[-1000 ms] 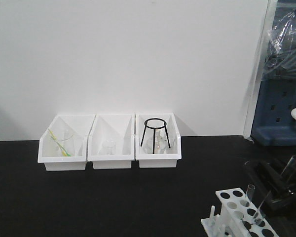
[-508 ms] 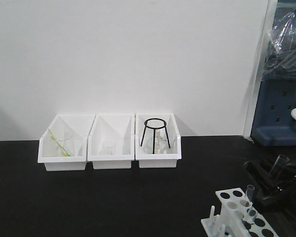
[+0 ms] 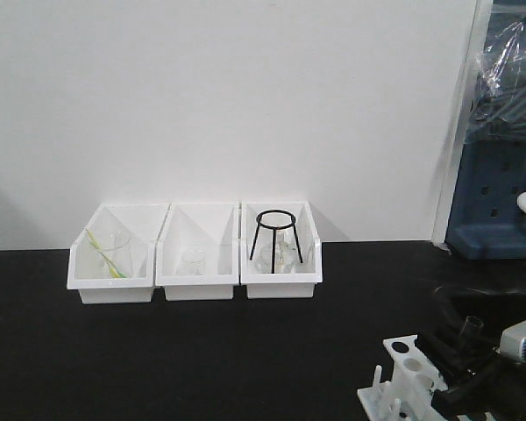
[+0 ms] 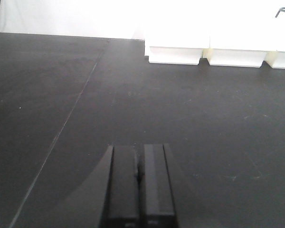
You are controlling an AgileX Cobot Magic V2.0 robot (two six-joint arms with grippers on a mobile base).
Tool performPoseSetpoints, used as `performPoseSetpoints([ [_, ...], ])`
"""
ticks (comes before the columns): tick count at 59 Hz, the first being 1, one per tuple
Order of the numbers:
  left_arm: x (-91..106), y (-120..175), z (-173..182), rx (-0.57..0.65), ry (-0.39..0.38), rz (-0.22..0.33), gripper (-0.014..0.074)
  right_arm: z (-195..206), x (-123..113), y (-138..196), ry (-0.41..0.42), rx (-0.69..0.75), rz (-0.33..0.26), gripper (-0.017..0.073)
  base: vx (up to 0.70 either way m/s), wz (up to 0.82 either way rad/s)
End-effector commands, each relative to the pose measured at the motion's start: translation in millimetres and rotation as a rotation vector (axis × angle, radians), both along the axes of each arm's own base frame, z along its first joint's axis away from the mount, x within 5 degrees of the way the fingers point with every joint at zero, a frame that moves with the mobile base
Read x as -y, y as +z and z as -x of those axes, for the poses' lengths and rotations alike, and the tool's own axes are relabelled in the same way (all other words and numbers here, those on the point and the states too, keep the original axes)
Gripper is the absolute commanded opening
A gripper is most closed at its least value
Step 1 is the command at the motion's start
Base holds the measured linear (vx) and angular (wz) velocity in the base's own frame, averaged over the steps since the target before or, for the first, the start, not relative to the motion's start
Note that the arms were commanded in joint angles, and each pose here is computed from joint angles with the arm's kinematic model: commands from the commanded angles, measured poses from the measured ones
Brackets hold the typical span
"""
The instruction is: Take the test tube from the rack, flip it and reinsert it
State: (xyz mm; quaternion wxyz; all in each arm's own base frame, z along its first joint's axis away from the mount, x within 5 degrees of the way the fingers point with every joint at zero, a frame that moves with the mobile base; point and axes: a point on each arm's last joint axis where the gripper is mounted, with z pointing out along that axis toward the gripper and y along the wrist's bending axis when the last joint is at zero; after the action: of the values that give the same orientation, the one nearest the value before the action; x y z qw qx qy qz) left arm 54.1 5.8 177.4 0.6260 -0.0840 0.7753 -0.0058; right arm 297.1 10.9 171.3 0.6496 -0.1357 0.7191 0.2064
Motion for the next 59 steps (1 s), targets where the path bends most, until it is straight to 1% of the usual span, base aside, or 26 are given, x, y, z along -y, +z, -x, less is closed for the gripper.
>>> performPoseSetpoints([
  [1, 0.6, 8, -1, 0.098, -0.009, -0.005, -0.0006, -3, -1, 24, 0.03, 0.182, -0.05, -0.0008, 0.0, 0.0],
  [15, 0.6, 8, -1, 0.098, -0.009, -0.005, -0.0006, -4, -1, 18, 0.029, 0.181, -0.006, 0.0, 0.0, 0.0],
  [25, 0.6, 8, -1, 0.098, -0.009, -0.005, -0.0006, -2, -5, 16, 0.073, 0.18, 0.047, 0.0008, 0.0, 0.0],
  [33, 0.6, 8, -1, 0.098, -0.009, -0.005, -0.0006, -2, -5, 11, 0.08, 0.138, 0.081, 0.0018, 0.0, 0.0],
  [41, 0.6, 8, -1, 0.098, -0.009, -0.005, -0.0006, -2, -5, 10, 0.079, 0.131, 0.086, 0.0041, 0.0, 0.0],
  [49, 0.6, 8, -1, 0.098, -0.009, -0.005, -0.0006, -2, -5, 10, 0.077, 0.127, 0.088, 0.0097, 0.0, 0.0],
  [59, 0.6, 8, -1, 0.098, -0.009, -0.005, -0.0006, -2, -4, 8, 0.074, 0.116, 0.095, 0.0221, 0.0, 0.0],
])
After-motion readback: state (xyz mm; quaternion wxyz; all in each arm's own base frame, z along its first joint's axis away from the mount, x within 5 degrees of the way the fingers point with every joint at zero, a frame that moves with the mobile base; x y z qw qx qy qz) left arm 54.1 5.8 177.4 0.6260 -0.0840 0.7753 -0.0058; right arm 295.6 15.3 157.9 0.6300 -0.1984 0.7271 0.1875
